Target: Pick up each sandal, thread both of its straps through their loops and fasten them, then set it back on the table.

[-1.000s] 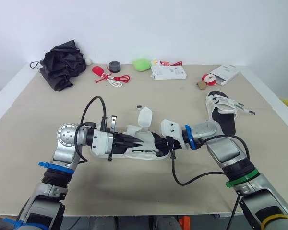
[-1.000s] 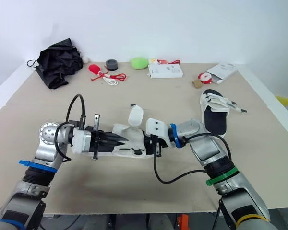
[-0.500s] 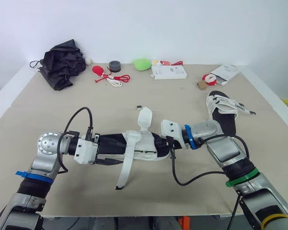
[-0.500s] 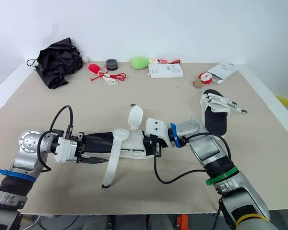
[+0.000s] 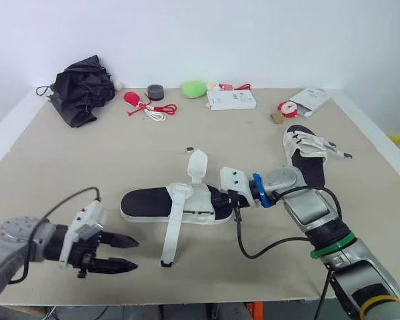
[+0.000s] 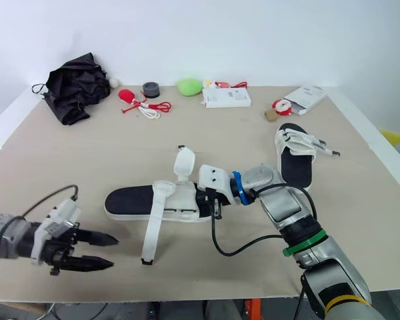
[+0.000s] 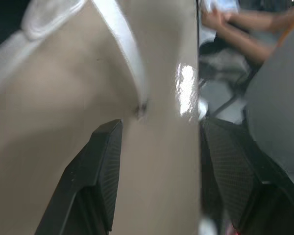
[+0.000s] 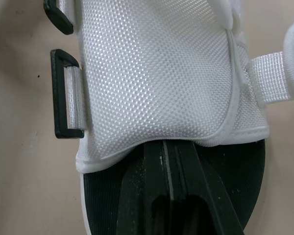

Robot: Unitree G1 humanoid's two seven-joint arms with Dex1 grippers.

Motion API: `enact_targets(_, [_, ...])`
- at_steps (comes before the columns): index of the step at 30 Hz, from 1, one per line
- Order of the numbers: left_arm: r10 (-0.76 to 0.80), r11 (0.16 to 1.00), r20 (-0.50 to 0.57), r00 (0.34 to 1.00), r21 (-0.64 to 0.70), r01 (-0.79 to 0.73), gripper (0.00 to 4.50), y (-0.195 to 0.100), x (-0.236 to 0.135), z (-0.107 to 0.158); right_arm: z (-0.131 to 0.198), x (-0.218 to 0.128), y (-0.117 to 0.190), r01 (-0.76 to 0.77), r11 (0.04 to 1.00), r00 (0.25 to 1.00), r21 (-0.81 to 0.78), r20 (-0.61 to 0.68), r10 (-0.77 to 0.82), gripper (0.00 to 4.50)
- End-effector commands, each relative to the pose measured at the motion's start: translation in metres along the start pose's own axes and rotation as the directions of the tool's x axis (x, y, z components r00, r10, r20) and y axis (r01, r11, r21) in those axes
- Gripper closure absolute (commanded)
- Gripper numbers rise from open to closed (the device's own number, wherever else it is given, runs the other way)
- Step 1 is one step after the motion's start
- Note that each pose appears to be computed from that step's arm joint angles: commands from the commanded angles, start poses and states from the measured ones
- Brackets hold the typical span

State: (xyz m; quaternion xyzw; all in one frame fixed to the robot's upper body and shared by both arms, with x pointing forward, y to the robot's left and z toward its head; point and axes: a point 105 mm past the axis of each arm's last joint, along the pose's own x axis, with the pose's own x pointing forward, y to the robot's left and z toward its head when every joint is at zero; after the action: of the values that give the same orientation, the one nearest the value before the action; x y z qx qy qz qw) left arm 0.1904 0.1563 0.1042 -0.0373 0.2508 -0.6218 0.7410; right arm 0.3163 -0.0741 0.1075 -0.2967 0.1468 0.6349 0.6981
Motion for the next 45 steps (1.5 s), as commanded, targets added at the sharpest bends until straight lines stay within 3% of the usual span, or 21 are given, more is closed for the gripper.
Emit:
enact_targets(1, [0.047,0.997,0.036,0.998,-0.058,-0.044,1.79,0.001,0.023,0.002,-0.038,0.013,0.021,-0.060,0.992,0.990,0.108,-0.121,0.073,4.50])
enact_targets(10, [0.066,0.997,0.031,0.997,-0.050,-0.064,1.79,0.013,0.048,0.000,-0.030,0.008,0.024,-0.055,0.994,0.992,0.098,-0.109,0.066,4.50])
enact_targets(14, [0.029,0.998,0.032,0.999,-0.048,-0.027,3.54,0.012,0.049,0.000,-0.028,0.007,0.024,-0.047,0.994,0.993,0.102,-0.105,0.058,4.50])
enact_targets(17, [-0.011,0.998,0.027,1.000,-0.058,0.012,4.35,0.007,0.047,0.002,-0.028,0.006,0.024,-0.041,0.994,0.993,0.106,-0.105,0.052,4.50])
enact_targets(18, [-0.022,0.997,0.027,0.999,-0.067,0.024,4.43,0.005,0.046,0.002,-0.028,0.006,0.023,-0.039,0.993,0.993,0.108,-0.106,0.050,4.50])
enact_targets(22, [-0.098,0.988,0.053,0.994,-0.111,0.103,4.43,-0.005,0.041,0.013,-0.030,0.006,0.023,-0.033,0.993,0.993,0.114,-0.109,0.046,4.50])
enact_targets(29, [-0.107,0.961,0.281,0.954,-0.218,0.172,4.43,0.011,0.032,0.089,-0.030,0.007,0.021,-0.024,0.993,0.994,0.118,-0.106,0.037,4.50])
enact_targets(32, [-0.073,0.956,0.324,0.943,-0.246,0.158,4.43,0.027,0.029,0.114,-0.030,0.008,0.020,-0.019,0.993,0.994,0.117,-0.103,0.031,4.50])
enact_targets(38, [0.019,0.962,0.251,0.968,-0.268,0.051,4.43,0.064,0.050,0.114,-0.028,0.011,0.017,-0.005,0.993,0.996,0.115,-0.092,0.016,4.50])
enact_targets(45, [-0.098,0.929,0.278,0.956,-0.318,0.187,4.43,0.047,0.062,0.116,-0.029,0.009,0.016,0.017,0.992,0.996,0.126,-0.091,-0.005,4.50])
